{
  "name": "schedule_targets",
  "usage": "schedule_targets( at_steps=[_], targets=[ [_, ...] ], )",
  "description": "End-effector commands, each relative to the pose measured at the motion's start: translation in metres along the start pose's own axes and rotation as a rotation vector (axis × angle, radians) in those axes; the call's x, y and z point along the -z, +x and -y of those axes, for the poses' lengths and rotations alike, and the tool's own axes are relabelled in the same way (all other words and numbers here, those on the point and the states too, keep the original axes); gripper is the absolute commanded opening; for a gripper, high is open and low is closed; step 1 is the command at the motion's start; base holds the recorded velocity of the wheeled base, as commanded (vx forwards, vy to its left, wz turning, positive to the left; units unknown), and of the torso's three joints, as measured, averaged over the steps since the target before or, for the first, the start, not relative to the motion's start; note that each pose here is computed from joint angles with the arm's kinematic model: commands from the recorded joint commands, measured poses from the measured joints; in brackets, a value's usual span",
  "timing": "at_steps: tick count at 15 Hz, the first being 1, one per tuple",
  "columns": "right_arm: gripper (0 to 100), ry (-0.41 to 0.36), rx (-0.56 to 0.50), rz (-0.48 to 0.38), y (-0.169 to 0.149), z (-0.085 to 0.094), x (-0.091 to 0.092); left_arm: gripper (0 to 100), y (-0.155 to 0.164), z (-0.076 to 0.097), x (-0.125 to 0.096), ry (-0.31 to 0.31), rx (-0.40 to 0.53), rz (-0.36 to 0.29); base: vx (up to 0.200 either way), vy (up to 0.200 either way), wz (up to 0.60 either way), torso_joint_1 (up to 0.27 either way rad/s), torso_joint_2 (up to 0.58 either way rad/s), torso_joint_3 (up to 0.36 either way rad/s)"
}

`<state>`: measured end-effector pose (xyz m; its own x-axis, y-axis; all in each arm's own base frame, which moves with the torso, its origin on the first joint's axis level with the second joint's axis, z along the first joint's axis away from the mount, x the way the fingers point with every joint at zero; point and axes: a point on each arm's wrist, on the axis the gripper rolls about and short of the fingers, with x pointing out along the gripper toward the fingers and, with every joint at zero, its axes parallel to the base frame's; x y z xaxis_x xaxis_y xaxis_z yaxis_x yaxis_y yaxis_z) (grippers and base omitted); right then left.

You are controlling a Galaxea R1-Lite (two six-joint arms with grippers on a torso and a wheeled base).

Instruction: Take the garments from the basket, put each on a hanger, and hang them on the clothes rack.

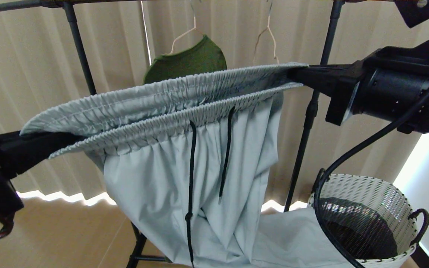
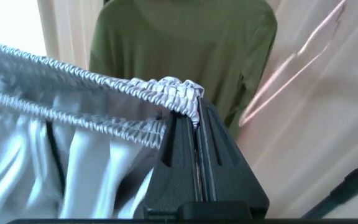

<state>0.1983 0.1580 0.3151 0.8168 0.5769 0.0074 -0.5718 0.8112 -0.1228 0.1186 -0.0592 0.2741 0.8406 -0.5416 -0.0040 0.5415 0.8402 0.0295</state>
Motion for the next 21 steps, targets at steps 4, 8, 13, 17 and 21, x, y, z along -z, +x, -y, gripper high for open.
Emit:
schedule_targets(
  at_steps=[4, 8, 13, 17, 21],
  targets=[
    [0, 0.002, 0.076, 0.039, -0.007, 0.019, -0.006, 0, 0.030, -0.005, -0.023, 0.010, 0.001, 0.022, 0.000, 0.000, 0.00, 0.000, 0.00, 0.000],
    [0, 0.008, 0.125, 0.055, -0.018, 0.030, -0.009, 0, 0.053, -0.004, -0.027, 0.010, 0.018, 0.005, 0.000, 0.000, 0.00, 0.000, 0.00, 0.000],
    [0, 0.011, 0.139, 0.004, -0.022, 0.031, 0.007, 0, 0.071, -0.006, -0.018, 0.104, 0.017, -0.043, 0.000, 0.000, 0.00, 0.000, 0.00, 0.000],
    [0, 0.033, 0.155, -0.008, -0.023, 0.035, 0.011, 0, 0.069, -0.004, -0.018, 0.111, 0.028, -0.041, 0.000, 0.000, 0.00, 0.000, 0.00, 0.000],
    [0, 0.036, 0.160, -0.003, -0.033, 0.034, 0.011, 0, 0.070, 0.007, -0.007, 0.115, 0.079, -0.021, 0.000, 0.000, 0.00, 0.000, 0.00, 0.000]
  ],
)
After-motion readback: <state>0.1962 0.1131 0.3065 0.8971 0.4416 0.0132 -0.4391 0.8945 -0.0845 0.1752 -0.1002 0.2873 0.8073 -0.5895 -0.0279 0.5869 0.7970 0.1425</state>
